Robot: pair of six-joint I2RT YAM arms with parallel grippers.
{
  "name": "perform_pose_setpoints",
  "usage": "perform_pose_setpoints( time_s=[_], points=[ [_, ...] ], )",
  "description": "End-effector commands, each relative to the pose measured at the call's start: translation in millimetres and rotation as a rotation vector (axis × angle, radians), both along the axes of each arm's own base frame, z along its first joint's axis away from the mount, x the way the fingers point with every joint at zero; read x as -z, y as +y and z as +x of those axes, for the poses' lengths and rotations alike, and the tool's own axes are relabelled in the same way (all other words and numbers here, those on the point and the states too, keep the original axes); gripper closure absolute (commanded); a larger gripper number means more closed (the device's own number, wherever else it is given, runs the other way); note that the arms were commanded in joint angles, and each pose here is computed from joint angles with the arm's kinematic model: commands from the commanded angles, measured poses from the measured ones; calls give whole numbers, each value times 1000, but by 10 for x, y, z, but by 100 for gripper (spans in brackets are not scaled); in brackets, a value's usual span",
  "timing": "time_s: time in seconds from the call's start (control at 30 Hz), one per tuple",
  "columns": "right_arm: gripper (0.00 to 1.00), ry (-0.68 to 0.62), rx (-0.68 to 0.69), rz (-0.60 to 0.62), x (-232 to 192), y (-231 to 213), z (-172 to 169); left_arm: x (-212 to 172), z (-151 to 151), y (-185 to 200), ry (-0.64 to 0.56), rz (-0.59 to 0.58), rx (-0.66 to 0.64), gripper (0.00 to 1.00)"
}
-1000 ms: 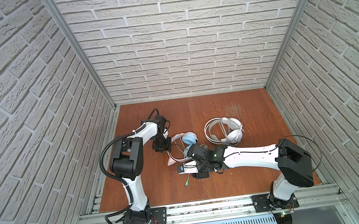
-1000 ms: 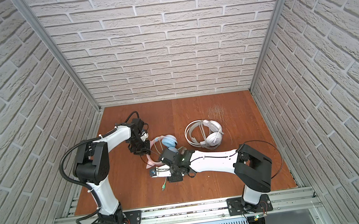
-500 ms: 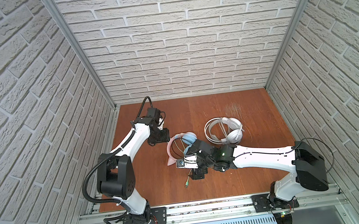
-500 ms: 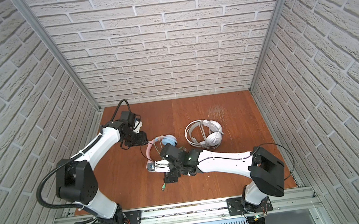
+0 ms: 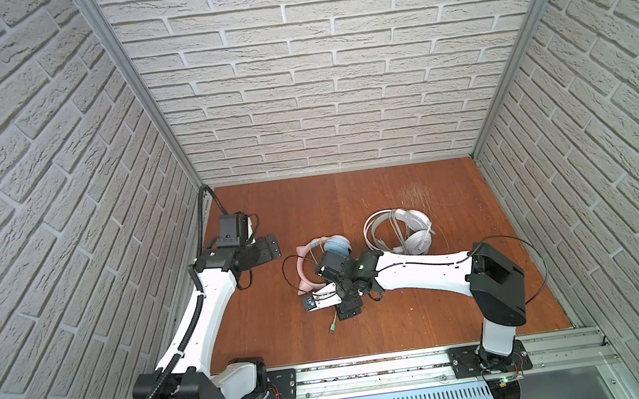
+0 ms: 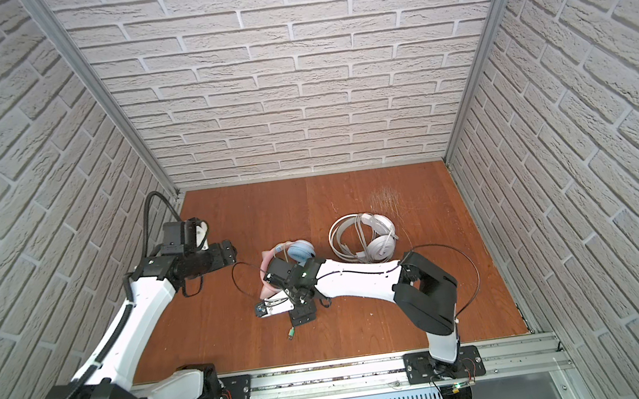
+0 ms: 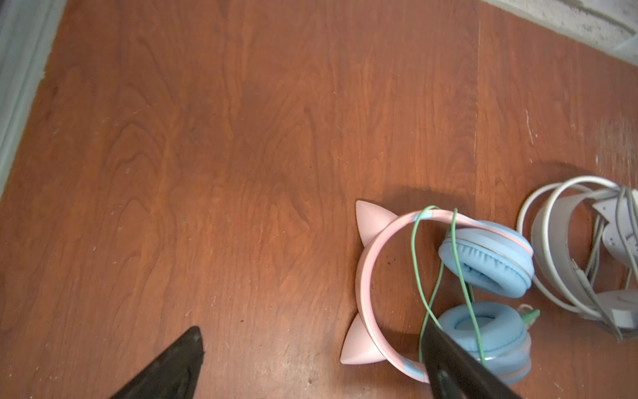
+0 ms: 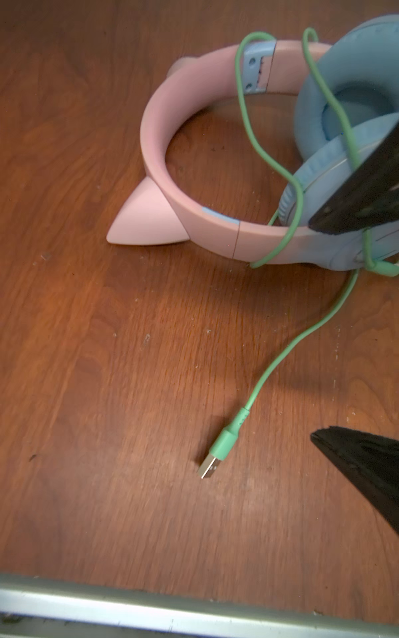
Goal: Wrap the headphones
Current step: 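Grasp the loose green USB plug on the table with the right gripper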
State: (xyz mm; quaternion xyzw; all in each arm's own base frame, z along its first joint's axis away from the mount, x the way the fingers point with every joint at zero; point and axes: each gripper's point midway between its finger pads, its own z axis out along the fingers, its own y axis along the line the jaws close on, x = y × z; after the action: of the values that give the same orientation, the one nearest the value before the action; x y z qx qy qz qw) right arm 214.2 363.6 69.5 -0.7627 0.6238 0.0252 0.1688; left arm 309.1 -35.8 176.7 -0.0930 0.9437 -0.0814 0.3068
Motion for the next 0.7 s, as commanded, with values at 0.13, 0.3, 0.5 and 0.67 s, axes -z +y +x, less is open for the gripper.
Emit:
perform_pose_setpoints(
  time_s=[0.13, 0.3, 0.5, 0.67],
  points=[
    [10, 1, -85, -112, 146, 19, -8, 42, -54, 157, -9, -10, -61, 2],
    [10, 16, -107, -170, 350, 11, 11, 84, -48, 161, 0, -25, -66, 2],
    [10, 41, -128, -196, 469, 43, 5, 116, -63, 157, 11, -24, -55, 2],
    [13, 15, -131, -217, 552, 60, 76, 174, -88, 164, 30, -22, -53, 2]
  ],
)
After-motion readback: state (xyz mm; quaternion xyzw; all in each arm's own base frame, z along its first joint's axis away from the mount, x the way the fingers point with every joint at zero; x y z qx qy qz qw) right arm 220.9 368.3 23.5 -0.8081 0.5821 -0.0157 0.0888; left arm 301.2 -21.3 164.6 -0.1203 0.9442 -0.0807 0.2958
